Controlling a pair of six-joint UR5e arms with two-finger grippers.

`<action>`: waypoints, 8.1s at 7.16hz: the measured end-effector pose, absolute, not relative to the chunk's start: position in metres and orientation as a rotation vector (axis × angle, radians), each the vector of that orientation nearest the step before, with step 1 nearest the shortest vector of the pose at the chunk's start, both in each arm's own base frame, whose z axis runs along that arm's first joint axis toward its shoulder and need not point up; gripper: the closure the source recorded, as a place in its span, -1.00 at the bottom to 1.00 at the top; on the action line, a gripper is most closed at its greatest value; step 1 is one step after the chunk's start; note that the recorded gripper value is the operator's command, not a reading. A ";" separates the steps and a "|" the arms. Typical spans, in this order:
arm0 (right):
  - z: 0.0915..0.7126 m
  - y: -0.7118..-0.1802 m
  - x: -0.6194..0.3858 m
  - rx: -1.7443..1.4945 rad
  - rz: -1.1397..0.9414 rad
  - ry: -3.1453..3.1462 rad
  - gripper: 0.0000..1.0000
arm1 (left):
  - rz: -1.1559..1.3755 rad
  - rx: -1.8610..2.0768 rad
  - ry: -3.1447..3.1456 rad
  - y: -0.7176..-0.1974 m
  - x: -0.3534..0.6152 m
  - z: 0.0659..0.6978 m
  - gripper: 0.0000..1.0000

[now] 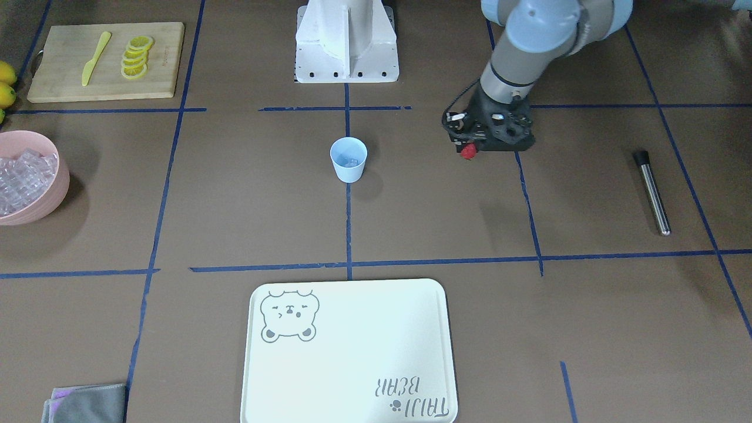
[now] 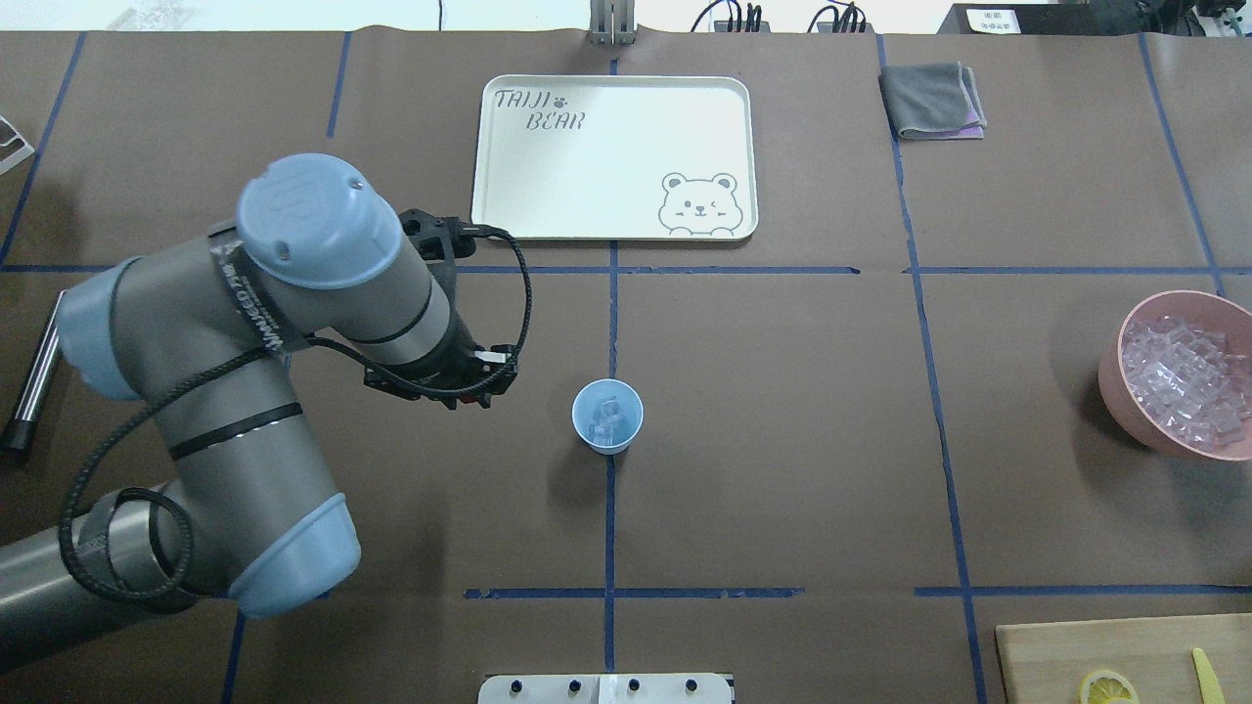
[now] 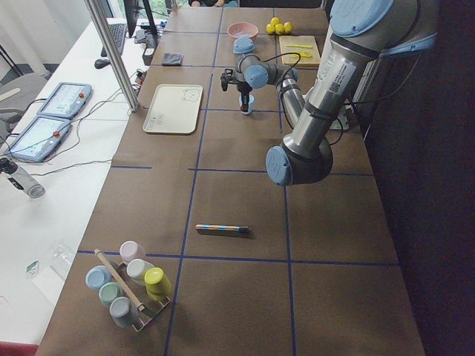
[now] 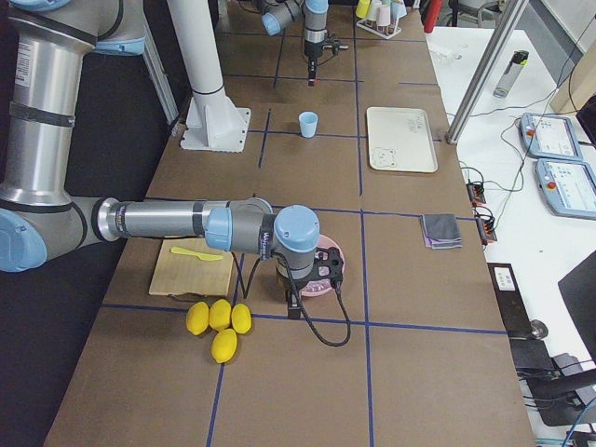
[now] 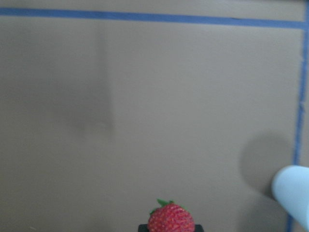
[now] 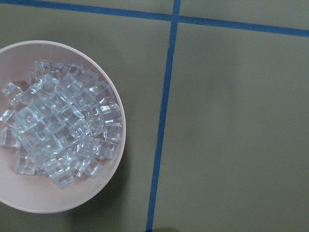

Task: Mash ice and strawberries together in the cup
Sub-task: 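Carry the strawberry with the left gripper over the blue cup, then lower the left gripper and open it to drop the strawberry in, then move the empty left gripper back to the steel muddler, then lower the left gripper and grasp the steel muddler upright, then lift the muddler and carry it with the left gripper over the cup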

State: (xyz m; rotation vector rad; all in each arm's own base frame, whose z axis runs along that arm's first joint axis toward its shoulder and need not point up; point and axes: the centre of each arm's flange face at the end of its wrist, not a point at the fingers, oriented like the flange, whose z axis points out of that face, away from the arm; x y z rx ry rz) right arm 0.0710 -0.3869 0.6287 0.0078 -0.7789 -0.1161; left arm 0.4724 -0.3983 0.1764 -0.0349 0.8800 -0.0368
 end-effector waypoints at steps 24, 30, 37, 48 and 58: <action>0.628 -0.392 0.072 0.013 -0.119 -0.771 -0.98 | 0.154 0.053 0.690 -0.550 0.144 0.505 -0.99; 0.625 -0.392 0.072 0.019 -0.121 -0.771 -0.98 | 0.033 0.101 0.745 -0.546 0.142 0.635 -1.00; 0.625 -0.392 0.072 0.020 -0.122 -0.769 -0.98 | 0.037 0.095 0.809 -0.530 0.179 0.664 -1.00; 0.625 -0.392 0.072 0.020 -0.122 -0.769 -0.98 | 0.053 0.058 0.815 -0.515 0.185 0.677 0.43; 0.625 -0.392 0.072 0.019 -0.121 -0.769 -0.98 | 0.166 0.336 0.933 -0.527 0.190 0.532 0.99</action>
